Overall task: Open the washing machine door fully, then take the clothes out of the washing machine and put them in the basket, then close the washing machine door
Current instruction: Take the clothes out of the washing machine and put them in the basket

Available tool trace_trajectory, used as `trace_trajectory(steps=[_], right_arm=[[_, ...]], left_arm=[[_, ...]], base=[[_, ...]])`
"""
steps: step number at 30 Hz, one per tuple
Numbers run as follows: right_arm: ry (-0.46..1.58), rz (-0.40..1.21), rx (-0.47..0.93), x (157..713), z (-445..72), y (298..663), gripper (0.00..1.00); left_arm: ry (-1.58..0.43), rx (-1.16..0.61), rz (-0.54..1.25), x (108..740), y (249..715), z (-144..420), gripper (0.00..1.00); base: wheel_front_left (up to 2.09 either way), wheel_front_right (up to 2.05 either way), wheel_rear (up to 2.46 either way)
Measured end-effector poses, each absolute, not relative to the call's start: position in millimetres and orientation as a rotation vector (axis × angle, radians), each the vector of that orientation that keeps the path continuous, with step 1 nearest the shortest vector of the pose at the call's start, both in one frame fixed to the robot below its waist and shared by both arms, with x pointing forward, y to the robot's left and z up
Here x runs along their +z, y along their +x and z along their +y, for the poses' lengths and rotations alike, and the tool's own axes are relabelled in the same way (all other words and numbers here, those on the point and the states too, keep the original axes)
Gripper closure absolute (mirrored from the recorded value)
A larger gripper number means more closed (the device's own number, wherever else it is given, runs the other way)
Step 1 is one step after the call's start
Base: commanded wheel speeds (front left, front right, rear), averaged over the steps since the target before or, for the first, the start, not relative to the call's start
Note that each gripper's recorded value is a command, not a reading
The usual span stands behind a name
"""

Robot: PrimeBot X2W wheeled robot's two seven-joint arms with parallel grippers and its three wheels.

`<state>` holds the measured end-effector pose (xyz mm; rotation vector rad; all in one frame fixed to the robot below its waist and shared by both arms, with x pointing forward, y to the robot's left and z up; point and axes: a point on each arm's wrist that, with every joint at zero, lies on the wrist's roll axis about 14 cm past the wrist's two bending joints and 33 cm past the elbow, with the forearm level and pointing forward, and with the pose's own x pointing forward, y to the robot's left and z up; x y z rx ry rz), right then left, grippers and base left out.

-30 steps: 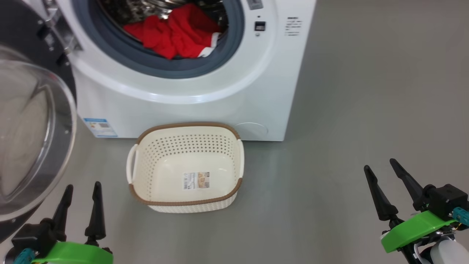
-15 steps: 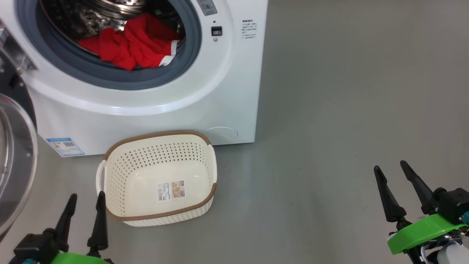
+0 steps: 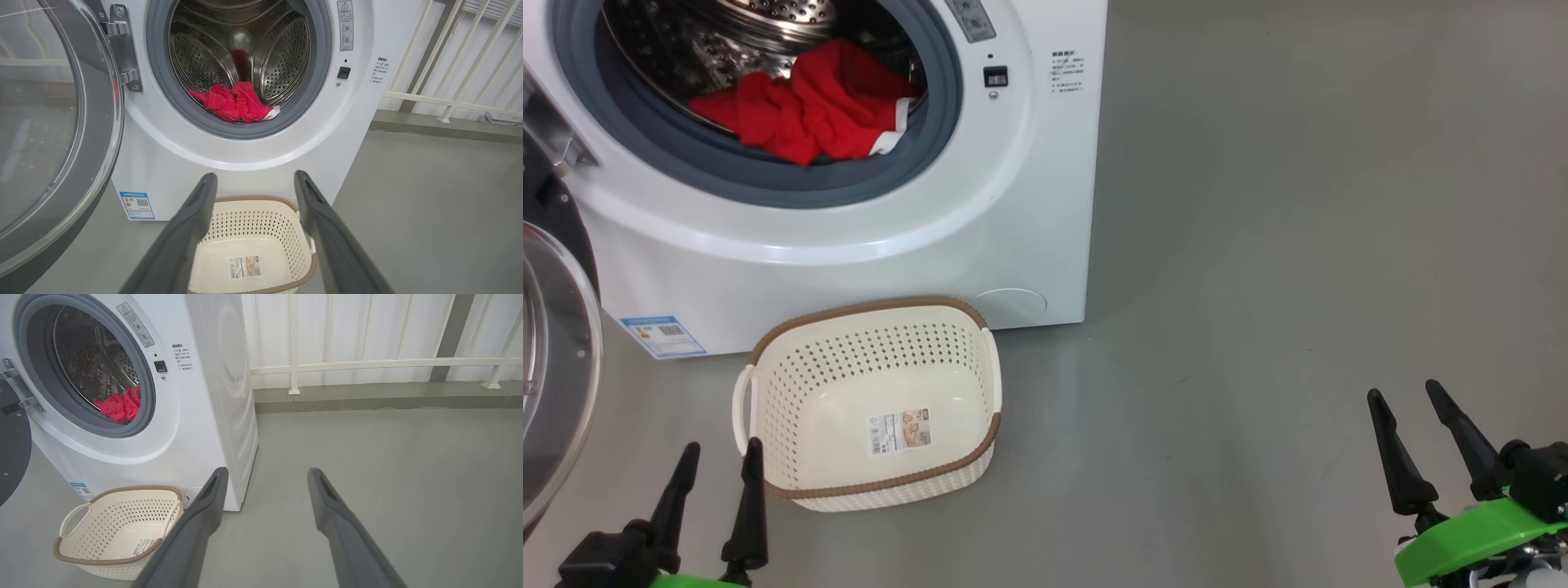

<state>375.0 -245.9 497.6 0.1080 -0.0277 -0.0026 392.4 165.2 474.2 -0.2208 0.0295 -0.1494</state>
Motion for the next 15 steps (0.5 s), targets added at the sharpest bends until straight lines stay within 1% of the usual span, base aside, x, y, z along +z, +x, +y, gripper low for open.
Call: trace_trajectory(steps=[15], right_arm=[[0.120,-0.034,0.001,498.5,-242.2,375.7,0.00]], left_arm=[[-0.215,-0.131,-0.002,484.1,389.8,173.0,0.00]], base=[[0.00,0.00,0.00]])
